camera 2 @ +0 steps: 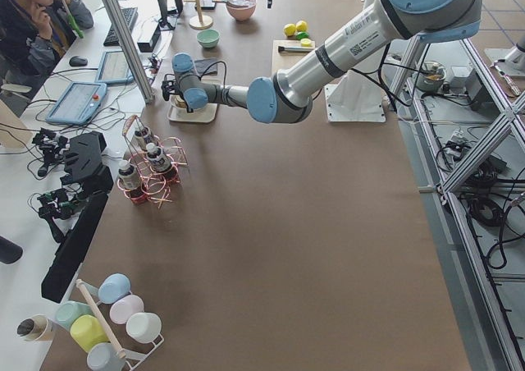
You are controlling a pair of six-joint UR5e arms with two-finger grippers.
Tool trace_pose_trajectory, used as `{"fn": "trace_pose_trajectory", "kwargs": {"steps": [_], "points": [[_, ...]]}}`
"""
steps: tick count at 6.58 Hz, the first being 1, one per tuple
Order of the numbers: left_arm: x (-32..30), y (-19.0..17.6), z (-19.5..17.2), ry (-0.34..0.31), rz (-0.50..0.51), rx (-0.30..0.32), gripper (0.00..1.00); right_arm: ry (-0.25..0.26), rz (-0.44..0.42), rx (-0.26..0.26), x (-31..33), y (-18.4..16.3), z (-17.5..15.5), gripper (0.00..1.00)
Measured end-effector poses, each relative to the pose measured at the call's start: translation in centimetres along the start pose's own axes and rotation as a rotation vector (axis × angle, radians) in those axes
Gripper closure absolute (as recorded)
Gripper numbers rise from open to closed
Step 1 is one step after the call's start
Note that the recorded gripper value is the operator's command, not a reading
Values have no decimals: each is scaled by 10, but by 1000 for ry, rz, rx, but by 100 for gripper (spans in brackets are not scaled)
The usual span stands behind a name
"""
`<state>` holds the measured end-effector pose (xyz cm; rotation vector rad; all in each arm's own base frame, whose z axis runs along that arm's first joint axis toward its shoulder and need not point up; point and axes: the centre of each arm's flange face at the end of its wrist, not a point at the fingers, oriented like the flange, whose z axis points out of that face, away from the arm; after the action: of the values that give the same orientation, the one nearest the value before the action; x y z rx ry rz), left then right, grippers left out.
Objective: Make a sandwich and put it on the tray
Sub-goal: 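Lower the plate onto the cream tray and open the left gripper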
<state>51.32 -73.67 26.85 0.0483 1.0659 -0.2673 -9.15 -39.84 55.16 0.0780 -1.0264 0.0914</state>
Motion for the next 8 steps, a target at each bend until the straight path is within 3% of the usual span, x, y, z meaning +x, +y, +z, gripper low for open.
{"fn": "trace_pose_trajectory", "kwargs": {"steps": [7,8], "points": [[20,33,24,23,-29,39,100,-2,-1,1,0,1,-1,0],[17,33,26,19,-29,42,75,-1,0,1,0,1,-1,0]]}}
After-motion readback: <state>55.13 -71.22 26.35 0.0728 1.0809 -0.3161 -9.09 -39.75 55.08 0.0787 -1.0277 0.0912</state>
